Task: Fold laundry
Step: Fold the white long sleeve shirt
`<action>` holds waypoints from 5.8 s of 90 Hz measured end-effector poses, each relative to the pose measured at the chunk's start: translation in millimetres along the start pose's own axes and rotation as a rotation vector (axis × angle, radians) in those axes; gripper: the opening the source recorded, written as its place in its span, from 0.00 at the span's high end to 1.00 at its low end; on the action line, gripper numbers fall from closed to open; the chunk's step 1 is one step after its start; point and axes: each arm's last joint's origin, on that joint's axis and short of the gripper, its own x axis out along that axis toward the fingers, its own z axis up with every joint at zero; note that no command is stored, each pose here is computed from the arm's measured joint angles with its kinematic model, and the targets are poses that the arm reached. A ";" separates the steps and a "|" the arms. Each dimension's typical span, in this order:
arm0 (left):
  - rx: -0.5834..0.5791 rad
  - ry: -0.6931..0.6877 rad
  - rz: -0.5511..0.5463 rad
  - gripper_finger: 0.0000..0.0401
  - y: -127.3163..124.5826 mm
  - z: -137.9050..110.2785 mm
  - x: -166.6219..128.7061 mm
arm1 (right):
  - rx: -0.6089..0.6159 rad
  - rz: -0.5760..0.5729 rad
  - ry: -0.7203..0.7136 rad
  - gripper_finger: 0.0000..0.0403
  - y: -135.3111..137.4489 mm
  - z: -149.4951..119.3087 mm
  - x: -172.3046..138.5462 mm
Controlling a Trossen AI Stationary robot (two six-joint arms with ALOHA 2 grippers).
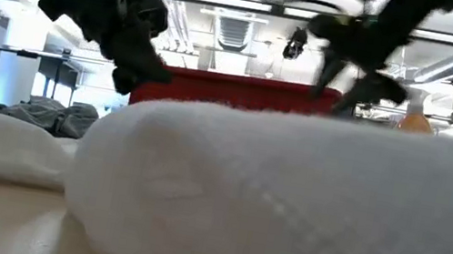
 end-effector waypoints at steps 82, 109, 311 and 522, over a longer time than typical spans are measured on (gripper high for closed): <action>0.077 -0.212 0.058 1.00 -20.7 178.6 124.1 | -0.493 0.071 0.050 0.83 -40.5 -10.8 -45.8; 0.107 -0.354 0.027 1.00 -33.5 244.5 144.5 | -0.642 0.311 -0.057 0.91 -25.3 -2.9 -42.3; 0.329 -0.433 0.056 1.00 -45.5 275.5 124.7 | 0.226 -0.616 0.199 0.75 -182.0 -12.6 58.9; -0.380 0.406 0.357 1.00 192.2 81.1 94.6 | -0.229 0.210 -0.106 1.00 -81.8 47.1 -59.1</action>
